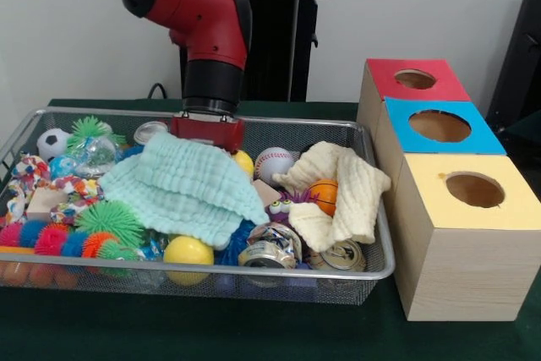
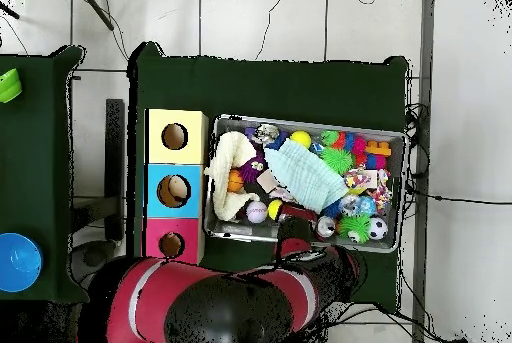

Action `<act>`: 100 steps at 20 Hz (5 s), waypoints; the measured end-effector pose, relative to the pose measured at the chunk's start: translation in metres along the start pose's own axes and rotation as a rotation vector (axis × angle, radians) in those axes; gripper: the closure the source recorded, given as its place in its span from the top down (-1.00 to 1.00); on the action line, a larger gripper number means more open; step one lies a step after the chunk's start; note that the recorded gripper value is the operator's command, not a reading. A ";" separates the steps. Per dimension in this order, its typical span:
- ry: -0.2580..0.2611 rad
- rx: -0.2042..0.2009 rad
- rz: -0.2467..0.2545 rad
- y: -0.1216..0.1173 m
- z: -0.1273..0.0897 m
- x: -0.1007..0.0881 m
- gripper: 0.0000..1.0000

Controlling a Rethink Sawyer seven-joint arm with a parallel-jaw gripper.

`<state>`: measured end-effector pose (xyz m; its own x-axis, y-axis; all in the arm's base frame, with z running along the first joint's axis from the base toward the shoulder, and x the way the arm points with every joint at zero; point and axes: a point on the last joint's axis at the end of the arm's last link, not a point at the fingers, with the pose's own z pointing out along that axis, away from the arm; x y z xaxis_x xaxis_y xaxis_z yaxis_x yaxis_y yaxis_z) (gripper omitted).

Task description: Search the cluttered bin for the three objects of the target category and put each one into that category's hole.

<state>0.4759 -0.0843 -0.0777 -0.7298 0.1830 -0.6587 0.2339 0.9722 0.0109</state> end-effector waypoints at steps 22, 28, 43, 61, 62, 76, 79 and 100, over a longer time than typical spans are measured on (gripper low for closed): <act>-0.209 -0.022 0.114 -0.091 -0.004 -0.018 1.00; -0.257 -0.087 0.105 -0.119 -0.027 -0.034 1.00; -0.253 -0.131 0.025 -0.126 -0.054 -0.062 1.00; -0.156 -0.206 -0.068 -0.098 -0.067 -0.054 1.00; -0.136 -0.214 -0.085 -0.095 -0.070 -0.053 1.00; 0.084 -0.183 -0.185 -0.103 -0.109 -0.060 1.00; 0.060 -0.168 -0.146 -0.111 -0.110 -0.065 1.00; -0.088 -0.003 0.115 -0.110 -0.061 -0.070 1.00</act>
<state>0.4624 -0.1949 0.0132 -0.6389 0.2800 -0.7165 0.3108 0.9460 0.0925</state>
